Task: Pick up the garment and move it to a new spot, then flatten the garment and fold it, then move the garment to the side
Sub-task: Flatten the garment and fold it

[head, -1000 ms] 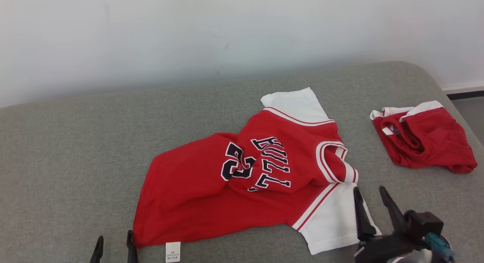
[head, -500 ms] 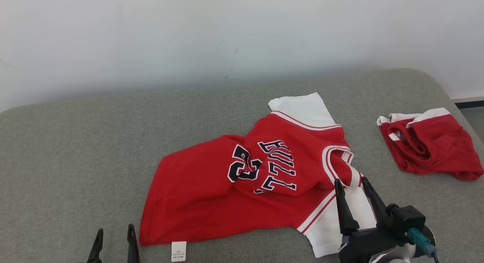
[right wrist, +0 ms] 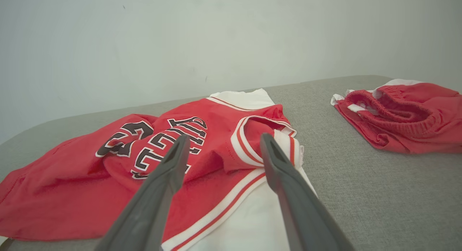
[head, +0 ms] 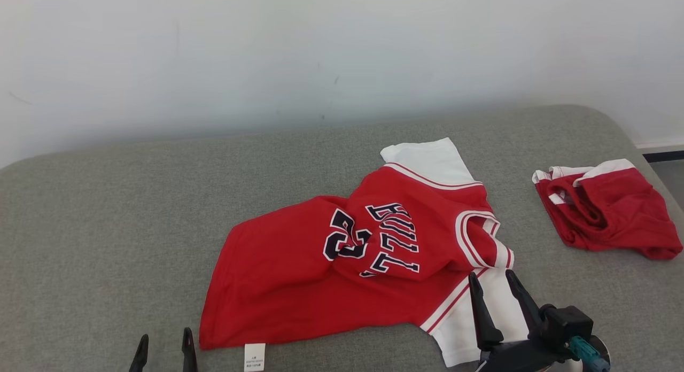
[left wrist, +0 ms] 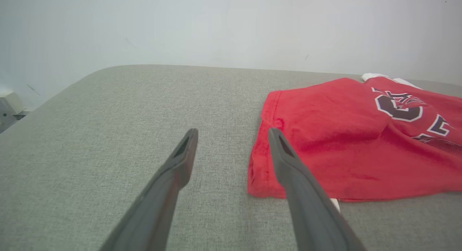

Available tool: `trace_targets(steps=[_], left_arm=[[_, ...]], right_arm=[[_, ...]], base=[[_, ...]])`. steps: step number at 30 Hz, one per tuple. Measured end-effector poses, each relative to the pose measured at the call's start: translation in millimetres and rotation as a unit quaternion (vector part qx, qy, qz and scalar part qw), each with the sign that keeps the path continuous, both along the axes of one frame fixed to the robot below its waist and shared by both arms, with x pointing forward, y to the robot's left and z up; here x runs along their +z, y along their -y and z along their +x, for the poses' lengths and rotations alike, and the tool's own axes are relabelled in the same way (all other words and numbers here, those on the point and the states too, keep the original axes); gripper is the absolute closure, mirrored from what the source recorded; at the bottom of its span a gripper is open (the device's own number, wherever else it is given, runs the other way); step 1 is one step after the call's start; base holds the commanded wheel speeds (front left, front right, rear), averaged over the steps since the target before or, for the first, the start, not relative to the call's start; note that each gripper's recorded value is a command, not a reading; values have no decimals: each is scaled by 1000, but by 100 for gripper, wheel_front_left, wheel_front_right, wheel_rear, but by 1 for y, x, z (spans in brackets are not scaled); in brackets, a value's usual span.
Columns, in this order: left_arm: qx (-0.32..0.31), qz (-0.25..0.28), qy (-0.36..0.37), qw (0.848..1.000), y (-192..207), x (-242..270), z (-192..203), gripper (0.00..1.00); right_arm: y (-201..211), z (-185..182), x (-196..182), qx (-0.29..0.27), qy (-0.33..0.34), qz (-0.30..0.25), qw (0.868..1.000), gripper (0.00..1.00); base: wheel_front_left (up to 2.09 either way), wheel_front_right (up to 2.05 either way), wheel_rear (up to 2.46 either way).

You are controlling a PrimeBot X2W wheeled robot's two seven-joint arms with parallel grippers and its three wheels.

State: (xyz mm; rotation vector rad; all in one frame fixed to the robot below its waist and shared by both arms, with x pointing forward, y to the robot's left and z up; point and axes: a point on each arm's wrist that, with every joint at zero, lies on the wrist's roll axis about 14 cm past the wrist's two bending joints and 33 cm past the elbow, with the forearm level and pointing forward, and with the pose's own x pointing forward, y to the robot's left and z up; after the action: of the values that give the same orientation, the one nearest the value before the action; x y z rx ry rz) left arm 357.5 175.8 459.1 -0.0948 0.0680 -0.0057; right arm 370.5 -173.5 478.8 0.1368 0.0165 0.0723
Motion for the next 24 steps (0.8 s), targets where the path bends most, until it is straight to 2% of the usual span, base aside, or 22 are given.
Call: trace_targets(steps=[8,11,24], left_arm=[[-5,-16,-34,999,6,-21,0,0],[3,-41,-54,998,7,-33,1,0],[-2,-50,-112,992,26,-68,17,0]], right_arm=[[3,1,-14,-6,-21,4,1000,0],[8,3,-19,-13,-29,5,999,0],[32,5,-39,-45,-59,-5,997,0]], base=[[0,0,0],[0,0,0],[0,0,0]])
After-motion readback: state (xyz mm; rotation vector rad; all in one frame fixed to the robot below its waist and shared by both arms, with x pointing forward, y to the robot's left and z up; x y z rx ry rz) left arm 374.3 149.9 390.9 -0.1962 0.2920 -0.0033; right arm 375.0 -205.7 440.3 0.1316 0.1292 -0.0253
